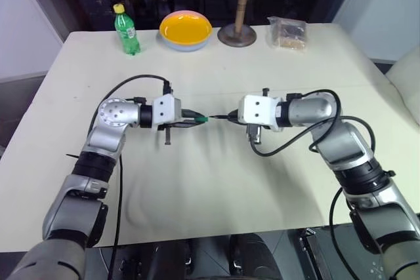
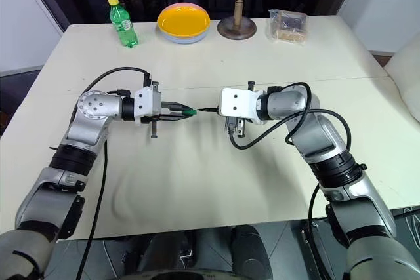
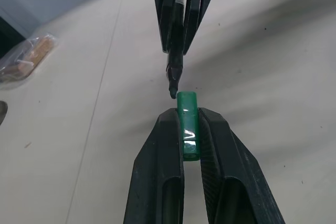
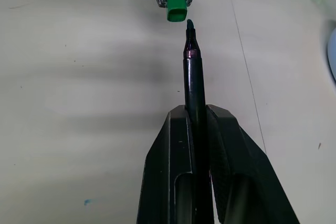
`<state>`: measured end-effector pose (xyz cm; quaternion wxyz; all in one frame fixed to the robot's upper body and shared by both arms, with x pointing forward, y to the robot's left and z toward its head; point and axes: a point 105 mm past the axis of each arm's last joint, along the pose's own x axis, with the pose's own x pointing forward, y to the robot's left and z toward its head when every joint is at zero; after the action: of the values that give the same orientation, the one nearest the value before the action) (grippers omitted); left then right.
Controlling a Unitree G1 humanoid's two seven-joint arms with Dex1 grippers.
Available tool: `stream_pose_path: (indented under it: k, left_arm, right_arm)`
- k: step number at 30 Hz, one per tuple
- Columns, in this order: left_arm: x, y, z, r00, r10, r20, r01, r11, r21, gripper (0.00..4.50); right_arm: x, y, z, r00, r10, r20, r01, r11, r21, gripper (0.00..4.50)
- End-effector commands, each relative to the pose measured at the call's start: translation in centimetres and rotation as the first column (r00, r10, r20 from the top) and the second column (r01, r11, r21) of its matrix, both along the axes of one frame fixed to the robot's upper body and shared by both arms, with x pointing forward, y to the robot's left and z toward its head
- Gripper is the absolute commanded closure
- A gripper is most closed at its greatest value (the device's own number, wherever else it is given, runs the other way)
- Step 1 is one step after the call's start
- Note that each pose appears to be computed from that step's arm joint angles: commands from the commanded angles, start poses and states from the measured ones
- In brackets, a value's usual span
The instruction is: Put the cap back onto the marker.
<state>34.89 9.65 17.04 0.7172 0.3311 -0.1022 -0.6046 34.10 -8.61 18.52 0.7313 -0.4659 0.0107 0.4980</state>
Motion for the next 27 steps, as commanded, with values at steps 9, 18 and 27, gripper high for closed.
stream_pose_path:
  k: [9,18,27]
  left_arm:
    - [0.20,0.01,1.07,0.998,0.003,0.057,-0.003,1.000,0.004,4.50]
    - [0.37,0.50,0.93,0.997,0.023,0.068,-0.025,1.000,0.018,4.50]
    - [0.44,0.16,1.04,0.997,0.021,0.072,-0.022,1.000,0.009,4.50]
  right_arm:
    - [-0.59,0.59,1.12,0.999,0.034,0.031,-0.034,0.999,-0.001,4.48]
    - [-0.75,0.75,1.14,0.999,0.047,0.027,-0.047,0.999,-0.004,4.48]
    - [-0.86,0.95,1.19,0.998,0.051,0.025,-0.051,0.999,0.003,4.48]
